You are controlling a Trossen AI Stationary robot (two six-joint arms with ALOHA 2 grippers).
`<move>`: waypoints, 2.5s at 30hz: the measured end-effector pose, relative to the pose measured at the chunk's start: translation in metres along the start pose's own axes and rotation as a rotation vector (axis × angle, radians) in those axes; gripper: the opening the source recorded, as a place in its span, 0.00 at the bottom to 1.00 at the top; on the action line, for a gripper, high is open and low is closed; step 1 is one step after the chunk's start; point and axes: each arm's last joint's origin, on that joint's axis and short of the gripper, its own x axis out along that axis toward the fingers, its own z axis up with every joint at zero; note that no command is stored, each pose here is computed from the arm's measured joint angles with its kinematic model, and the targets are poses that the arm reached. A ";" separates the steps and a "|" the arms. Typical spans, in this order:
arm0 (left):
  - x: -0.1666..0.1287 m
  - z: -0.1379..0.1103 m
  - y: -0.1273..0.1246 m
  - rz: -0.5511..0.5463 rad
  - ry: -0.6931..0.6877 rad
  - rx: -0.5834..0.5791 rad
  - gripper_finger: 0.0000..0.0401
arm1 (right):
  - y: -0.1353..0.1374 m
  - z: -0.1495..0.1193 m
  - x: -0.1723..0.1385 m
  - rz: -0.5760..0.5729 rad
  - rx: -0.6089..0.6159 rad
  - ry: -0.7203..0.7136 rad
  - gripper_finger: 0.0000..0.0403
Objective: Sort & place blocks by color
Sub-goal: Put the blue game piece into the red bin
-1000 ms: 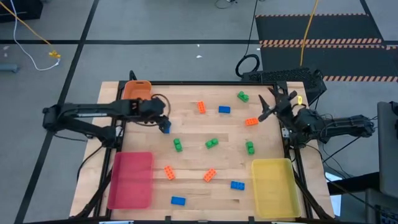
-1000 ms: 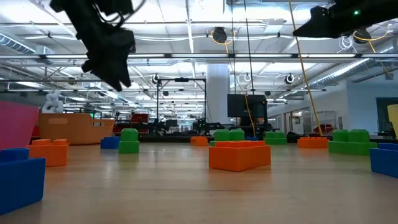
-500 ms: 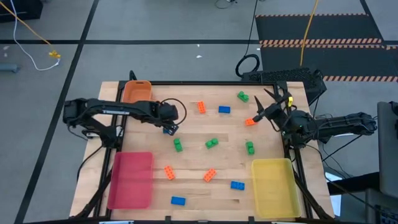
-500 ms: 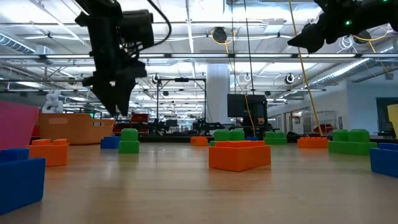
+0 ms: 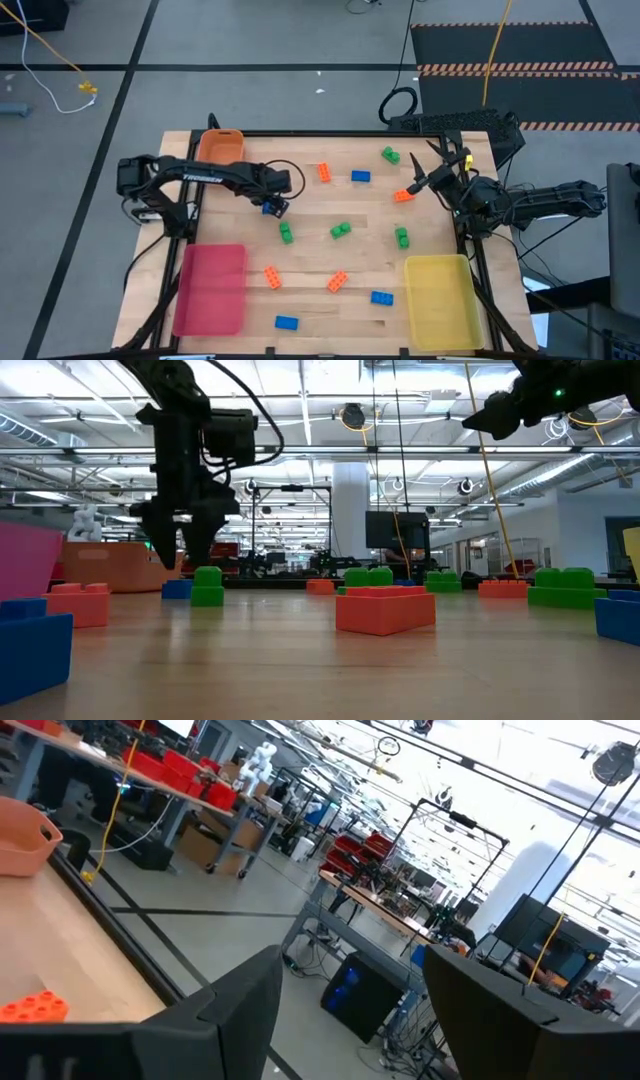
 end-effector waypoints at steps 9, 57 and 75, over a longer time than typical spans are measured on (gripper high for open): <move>0.020 0.006 -0.001 0.005 0.055 -0.042 0.90 | 0.000 -0.001 0.000 0.002 -0.007 0.004 0.60; -0.082 0.007 -0.056 0.016 0.189 0.279 0.35 | 0.001 -0.001 0.000 0.002 -0.015 0.009 0.60; -0.149 -0.114 -0.033 -0.104 0.079 0.037 0.35 | 0.001 -0.001 0.000 0.007 0.008 0.010 0.60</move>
